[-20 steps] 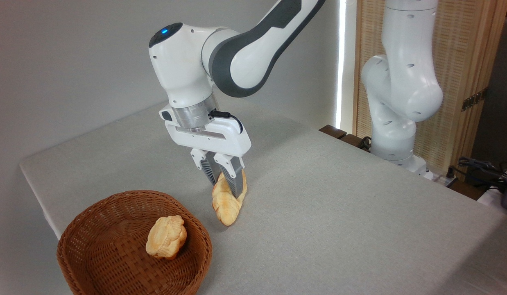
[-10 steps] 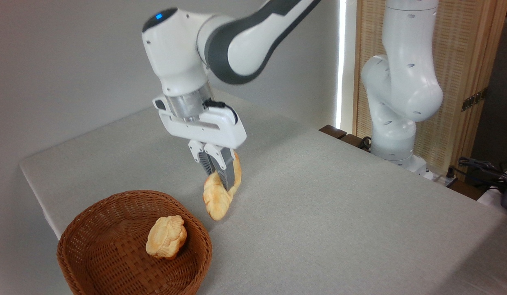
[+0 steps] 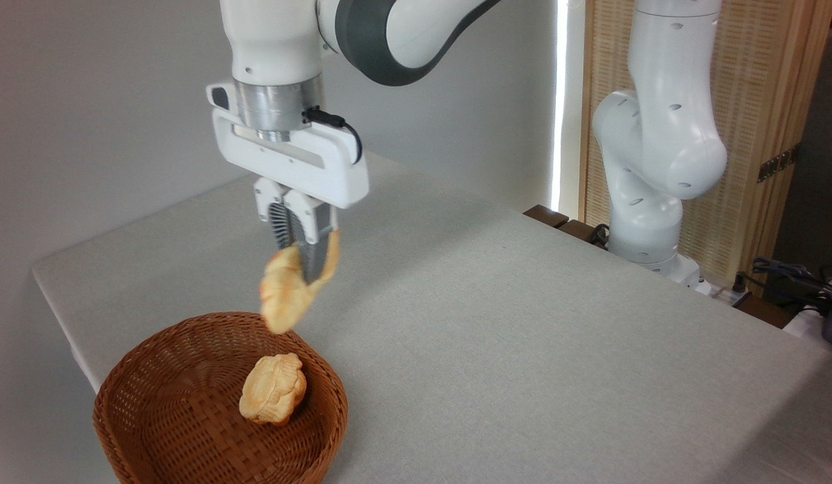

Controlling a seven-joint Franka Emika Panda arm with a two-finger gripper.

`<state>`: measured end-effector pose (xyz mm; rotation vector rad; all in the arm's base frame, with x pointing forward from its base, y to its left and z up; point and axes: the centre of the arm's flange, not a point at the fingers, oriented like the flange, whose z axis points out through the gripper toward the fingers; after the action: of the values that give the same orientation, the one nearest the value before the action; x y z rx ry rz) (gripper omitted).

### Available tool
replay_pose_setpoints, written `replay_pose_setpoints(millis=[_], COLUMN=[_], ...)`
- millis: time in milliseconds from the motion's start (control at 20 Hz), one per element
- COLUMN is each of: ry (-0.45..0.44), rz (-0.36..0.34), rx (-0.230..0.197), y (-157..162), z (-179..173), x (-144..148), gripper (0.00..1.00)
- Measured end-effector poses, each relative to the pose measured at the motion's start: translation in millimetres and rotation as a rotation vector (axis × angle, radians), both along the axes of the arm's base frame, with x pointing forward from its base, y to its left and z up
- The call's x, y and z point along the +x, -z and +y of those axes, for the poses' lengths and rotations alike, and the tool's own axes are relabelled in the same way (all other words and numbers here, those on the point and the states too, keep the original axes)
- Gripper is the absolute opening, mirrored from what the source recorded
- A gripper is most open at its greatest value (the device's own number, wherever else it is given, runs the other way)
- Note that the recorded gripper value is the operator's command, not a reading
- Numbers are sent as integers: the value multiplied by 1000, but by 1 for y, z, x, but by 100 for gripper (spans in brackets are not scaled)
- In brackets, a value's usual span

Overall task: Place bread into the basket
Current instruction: 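Lift the croissant bread and carry it over the wicker basket, then open the gripper to drop the croissant into the basket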

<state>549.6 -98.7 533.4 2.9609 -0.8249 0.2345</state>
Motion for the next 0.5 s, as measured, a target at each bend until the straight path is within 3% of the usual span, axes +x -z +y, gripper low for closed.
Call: replay_pose_setpoints(millis=[50,150,200,500], ry=[-5,-10,-13,-23], rz=[-38,-89,-111,-231], rx=[-9,-16,-17,-24], y=[-2,-1,1,7], z=[-1,-3,-4,-8], x=[5,14,18,37], gripper=[44,90,100,100])
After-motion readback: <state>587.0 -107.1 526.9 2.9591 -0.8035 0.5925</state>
